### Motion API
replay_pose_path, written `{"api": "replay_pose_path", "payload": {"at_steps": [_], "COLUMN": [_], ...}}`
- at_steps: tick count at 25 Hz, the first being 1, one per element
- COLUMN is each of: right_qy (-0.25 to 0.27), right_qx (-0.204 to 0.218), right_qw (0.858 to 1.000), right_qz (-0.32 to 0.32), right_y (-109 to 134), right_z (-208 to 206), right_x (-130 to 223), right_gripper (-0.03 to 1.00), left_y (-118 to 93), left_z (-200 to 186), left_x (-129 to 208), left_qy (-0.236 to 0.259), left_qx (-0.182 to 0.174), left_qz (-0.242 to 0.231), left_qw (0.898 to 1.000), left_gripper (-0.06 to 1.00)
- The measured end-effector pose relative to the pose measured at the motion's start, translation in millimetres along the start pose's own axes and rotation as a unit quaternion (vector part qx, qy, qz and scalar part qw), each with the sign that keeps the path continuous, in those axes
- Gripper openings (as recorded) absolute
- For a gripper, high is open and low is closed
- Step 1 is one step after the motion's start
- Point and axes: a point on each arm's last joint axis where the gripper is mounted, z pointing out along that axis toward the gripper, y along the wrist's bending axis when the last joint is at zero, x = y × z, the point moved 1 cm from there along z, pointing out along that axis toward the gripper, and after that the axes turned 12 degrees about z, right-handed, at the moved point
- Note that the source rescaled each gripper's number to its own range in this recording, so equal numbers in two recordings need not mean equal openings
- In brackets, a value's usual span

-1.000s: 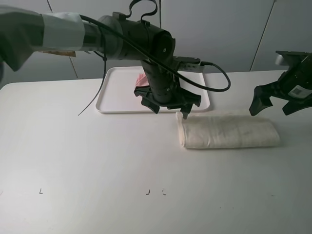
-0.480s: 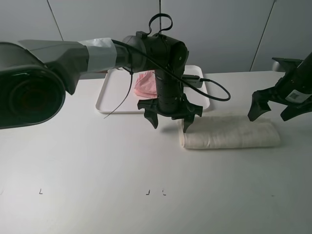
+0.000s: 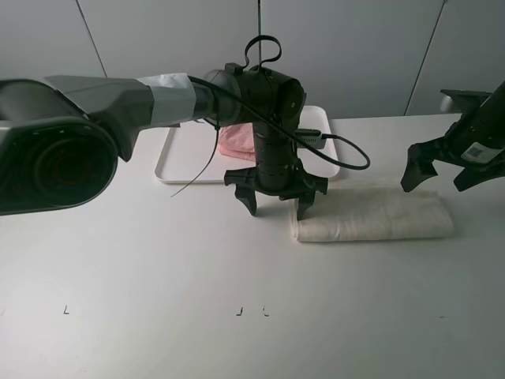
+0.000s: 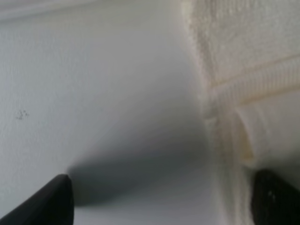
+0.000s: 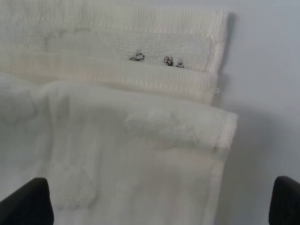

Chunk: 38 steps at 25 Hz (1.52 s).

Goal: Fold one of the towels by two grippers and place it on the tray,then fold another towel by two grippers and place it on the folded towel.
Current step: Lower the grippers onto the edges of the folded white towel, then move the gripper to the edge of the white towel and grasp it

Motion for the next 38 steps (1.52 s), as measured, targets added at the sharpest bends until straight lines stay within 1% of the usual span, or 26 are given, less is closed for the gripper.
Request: {"api": "replay_pose_path", "payload": {"at_steps": [7, 14, 20, 25, 26, 27, 28, 33, 34, 38], "right_qy": [0.037, 0.034, 0.057, 0.057, 0.057, 0.058, 0.059, 0.071, 0.073, 0.085], "right_qx": [0.003, 0.006, 0.014, 0.014, 0.014, 0.014, 0.013, 0.003, -0.002, -0.015], "right_qw": [0.999, 0.999, 0.998, 0.998, 0.998, 0.998, 0.998, 0.997, 0.997, 0.996], "right_qz": [0.006, -0.001, -0.006, -0.004, -0.004, -0.004, -0.003, 0.005, 0.007, 0.015], "right_y": [-5, -6, -10, -10, -10, -10, -10, -9, -8, -6], "right_z": [28, 34, 49, 49, 50, 50, 51, 58, 58, 61], "right_x": [0, -17, -15, -17, -17, -17, -17, -17, -17, -15], "right_gripper": [1.00, 1.00, 1.00, 1.00, 0.98, 0.95, 0.89, 0.51, 0.46, 0.18], "left_y": [0, 0, 0, 0, 0, 0, 0, 0, 0, 0], "left_z": [1, 0, 0, 0, 0, 0, 0, 0, 0, 0], "left_x": [0, 0, 0, 0, 0, 0, 0, 0, 0, 0], "left_qy": [0.002, 0.002, 0.002, 0.001, 0.000, 0.000, 0.000, 0.000, 0.000, 0.000], "left_qx": [-0.001, -0.001, -0.001, 0.000, 0.000, 0.000, 0.000, 0.000, 0.000, 0.000], "left_qz": [0.000, 0.009, 0.010, 0.011, 0.011, 0.011, 0.011, 0.012, 0.012, 0.012], "left_qw": [1.000, 1.000, 1.000, 1.000, 1.000, 1.000, 1.000, 1.000, 1.000, 1.000], "left_gripper": [0.99, 0.99, 0.99, 0.99, 0.99, 0.99, 0.99, 0.99, 0.99, 0.99]}}
